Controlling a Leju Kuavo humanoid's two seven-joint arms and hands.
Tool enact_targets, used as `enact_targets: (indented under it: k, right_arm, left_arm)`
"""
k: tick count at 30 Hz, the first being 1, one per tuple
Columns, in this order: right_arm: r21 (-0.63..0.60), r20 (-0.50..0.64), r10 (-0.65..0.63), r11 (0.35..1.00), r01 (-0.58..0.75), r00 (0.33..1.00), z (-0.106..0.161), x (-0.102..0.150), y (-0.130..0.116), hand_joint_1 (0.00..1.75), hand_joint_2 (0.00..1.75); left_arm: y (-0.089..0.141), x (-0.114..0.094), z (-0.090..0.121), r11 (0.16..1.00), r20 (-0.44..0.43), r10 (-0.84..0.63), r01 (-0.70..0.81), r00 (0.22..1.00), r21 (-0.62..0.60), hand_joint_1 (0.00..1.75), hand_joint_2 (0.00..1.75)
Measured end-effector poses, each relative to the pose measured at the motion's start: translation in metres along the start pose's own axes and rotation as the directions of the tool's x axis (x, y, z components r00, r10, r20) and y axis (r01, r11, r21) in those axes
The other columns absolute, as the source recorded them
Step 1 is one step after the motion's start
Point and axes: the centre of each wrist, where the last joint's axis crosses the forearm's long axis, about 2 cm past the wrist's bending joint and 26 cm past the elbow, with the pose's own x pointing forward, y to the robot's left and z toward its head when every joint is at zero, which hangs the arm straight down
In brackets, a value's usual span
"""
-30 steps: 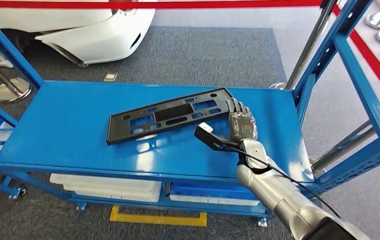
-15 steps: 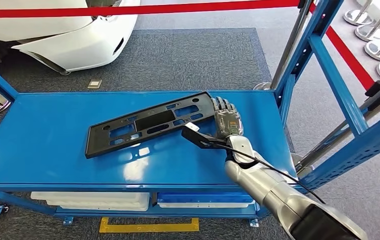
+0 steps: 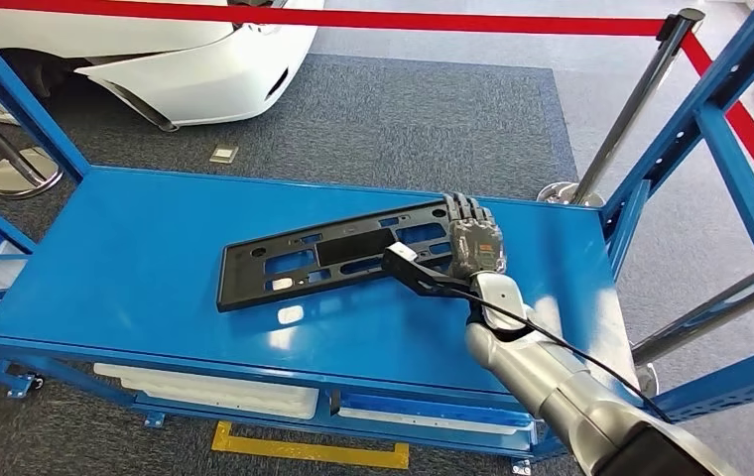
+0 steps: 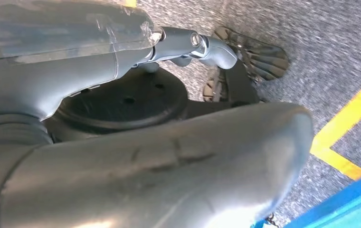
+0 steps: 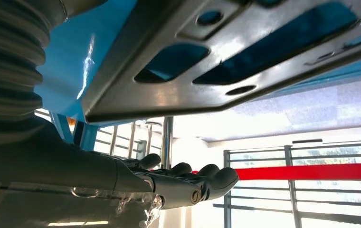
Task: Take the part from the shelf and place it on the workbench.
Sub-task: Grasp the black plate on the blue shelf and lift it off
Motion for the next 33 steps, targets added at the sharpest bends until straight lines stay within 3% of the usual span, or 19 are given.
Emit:
enact_targets:
  k: [13, 33]
  right_arm:
    - [-0.014, 0.037, 0.030, 0.999, -0.030, 0.999, -0.007, 0.005, -0.009, 0.00, 1.75]
    - [0.035, 0.029, 0.063, 0.997, -0.064, 0.998, -0.015, -0.011, -0.004, 0.00, 1.75]
  left_arm:
    - [-0.002, 0.002, 0.000, 1.000, -0.002, -0.017, 0.017, 1.000, -0.007, 0.00, 0.00]
    - [-0.004, 0.005, 0.000, 0.999, 0.004, -0.037, 0.037, 0.999, -0.014, 0.00, 0.00]
